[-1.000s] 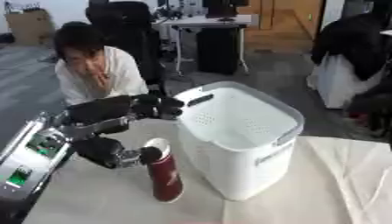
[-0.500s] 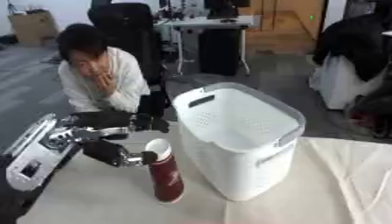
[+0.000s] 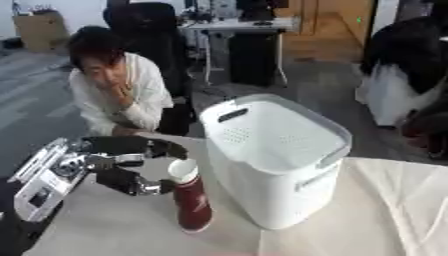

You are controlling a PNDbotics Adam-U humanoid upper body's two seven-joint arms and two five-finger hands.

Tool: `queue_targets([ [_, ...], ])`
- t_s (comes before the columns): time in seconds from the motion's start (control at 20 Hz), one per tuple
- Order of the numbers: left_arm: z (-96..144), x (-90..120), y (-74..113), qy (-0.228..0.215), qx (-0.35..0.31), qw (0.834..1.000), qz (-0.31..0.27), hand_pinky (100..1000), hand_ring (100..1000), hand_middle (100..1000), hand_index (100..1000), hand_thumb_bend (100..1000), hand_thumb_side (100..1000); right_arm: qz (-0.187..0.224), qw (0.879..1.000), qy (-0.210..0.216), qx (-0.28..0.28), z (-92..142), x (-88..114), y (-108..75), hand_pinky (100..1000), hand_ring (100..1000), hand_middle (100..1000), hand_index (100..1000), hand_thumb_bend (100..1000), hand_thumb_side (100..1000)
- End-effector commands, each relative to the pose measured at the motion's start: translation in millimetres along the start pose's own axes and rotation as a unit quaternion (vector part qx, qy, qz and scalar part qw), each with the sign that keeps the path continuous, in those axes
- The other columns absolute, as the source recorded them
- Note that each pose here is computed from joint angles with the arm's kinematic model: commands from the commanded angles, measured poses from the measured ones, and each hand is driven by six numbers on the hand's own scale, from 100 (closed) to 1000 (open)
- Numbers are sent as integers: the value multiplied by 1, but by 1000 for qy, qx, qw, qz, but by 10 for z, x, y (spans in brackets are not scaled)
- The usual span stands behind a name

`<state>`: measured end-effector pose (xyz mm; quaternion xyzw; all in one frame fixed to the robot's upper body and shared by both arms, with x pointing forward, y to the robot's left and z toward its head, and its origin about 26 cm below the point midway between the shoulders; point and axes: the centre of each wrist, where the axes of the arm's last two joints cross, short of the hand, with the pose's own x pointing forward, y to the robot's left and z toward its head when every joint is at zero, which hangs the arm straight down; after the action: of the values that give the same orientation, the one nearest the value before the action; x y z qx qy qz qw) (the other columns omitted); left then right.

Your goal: Pick up objects on the table and place them in the box.

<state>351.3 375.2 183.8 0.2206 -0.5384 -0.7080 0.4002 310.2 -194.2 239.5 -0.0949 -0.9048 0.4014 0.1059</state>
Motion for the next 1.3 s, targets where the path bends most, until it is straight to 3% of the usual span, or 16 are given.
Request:
queue_targets([
  [0.05,74,-69,124,24,-7,999,-23,1000,1000,1000,1000,354,1000,1,1000,-10,-1,-35,28,-25,245,540,545,670,100,869],
  [0.85,-19,-241,166,22,7,999,-26,1000,1000,1000,1000,367,1000,-1,1000,-12,1,-54,34,-21,253,542,547,671,100,872],
  [1.3,-114,-146,232,-32,-11,999,-8,1000,1000,1000,1000,337,1000,-5,1000,-15,3,-69,40,-12,255,542,547,672,100,874],
])
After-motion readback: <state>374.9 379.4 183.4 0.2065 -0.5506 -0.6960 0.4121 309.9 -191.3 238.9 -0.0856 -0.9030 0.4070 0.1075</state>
